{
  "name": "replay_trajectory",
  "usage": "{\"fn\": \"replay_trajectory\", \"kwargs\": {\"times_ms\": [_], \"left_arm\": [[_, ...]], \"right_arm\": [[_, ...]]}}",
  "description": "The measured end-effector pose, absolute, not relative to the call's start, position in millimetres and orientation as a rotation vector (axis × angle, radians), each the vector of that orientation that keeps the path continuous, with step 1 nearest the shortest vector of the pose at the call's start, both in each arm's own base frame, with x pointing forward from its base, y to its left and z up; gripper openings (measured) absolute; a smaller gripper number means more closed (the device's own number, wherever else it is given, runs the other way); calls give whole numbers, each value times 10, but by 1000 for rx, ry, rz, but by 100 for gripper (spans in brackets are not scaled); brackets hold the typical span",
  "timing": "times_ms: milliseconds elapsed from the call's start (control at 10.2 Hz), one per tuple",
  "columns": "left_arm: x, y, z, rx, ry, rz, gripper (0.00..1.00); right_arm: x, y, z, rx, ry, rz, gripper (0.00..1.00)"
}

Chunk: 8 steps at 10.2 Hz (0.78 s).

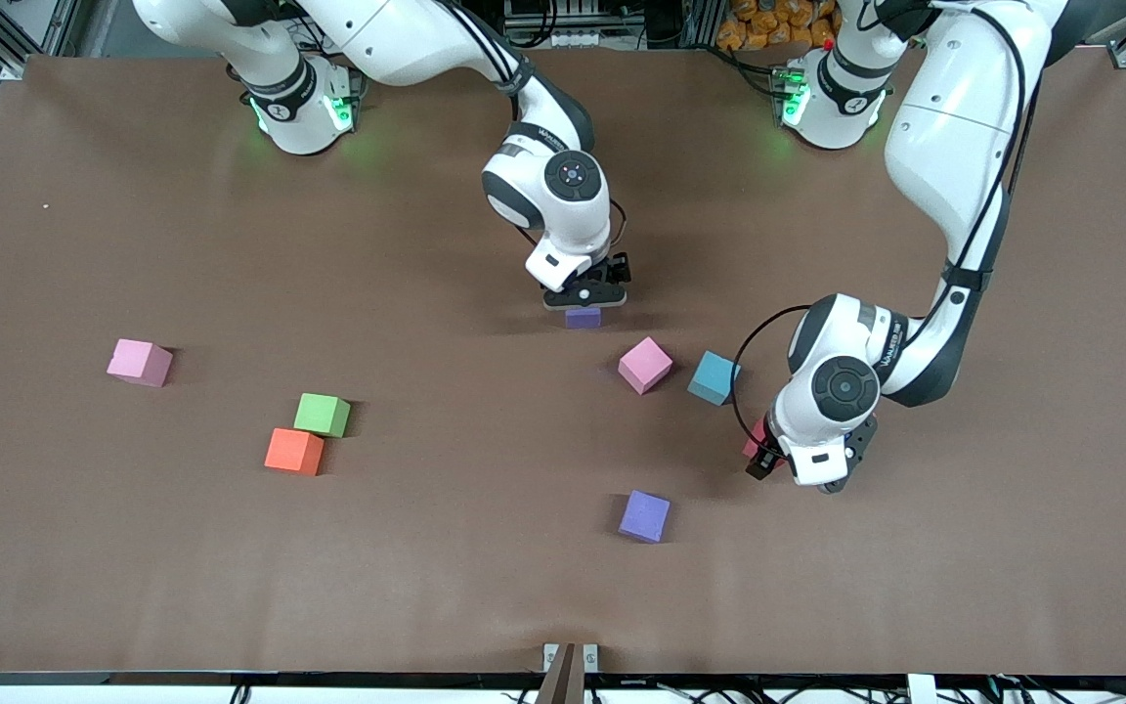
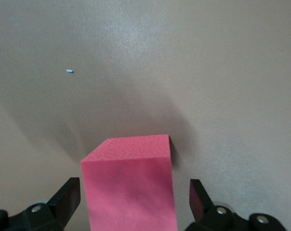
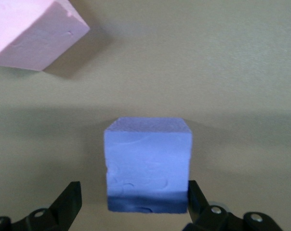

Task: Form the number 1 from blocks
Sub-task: 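Grasp and reposition the purple cube with the right gripper while the left gripper grasps red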

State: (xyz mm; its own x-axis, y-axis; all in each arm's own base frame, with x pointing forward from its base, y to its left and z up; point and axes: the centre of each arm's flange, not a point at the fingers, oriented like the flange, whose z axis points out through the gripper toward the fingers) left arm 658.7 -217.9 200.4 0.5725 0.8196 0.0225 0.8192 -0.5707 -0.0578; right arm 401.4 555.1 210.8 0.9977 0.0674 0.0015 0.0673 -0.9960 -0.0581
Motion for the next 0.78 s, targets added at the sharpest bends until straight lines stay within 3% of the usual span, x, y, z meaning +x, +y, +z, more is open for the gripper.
{"fn": "replay_trajectory", "kwargs": {"times_ms": [98,391,586,781], "left_arm": [[6588,-2173,1986,-2732,-1403,-7,99],[6625,-2134,2012,-2756,-1313,-71,60],[6697,-2151,2170,-2825,-1215,-111,60],[6730,-2385,2713,-2910,-1155,-203,60]], "right_arm": [[4019,5568,2097,-3086,-123,-18,92],[4087,5499,2340,-3110,-106,17,56],[3899,5363,2692,-3106,-125,82,56],[3400,5264,2827,-3119,-125,141,56]]}}
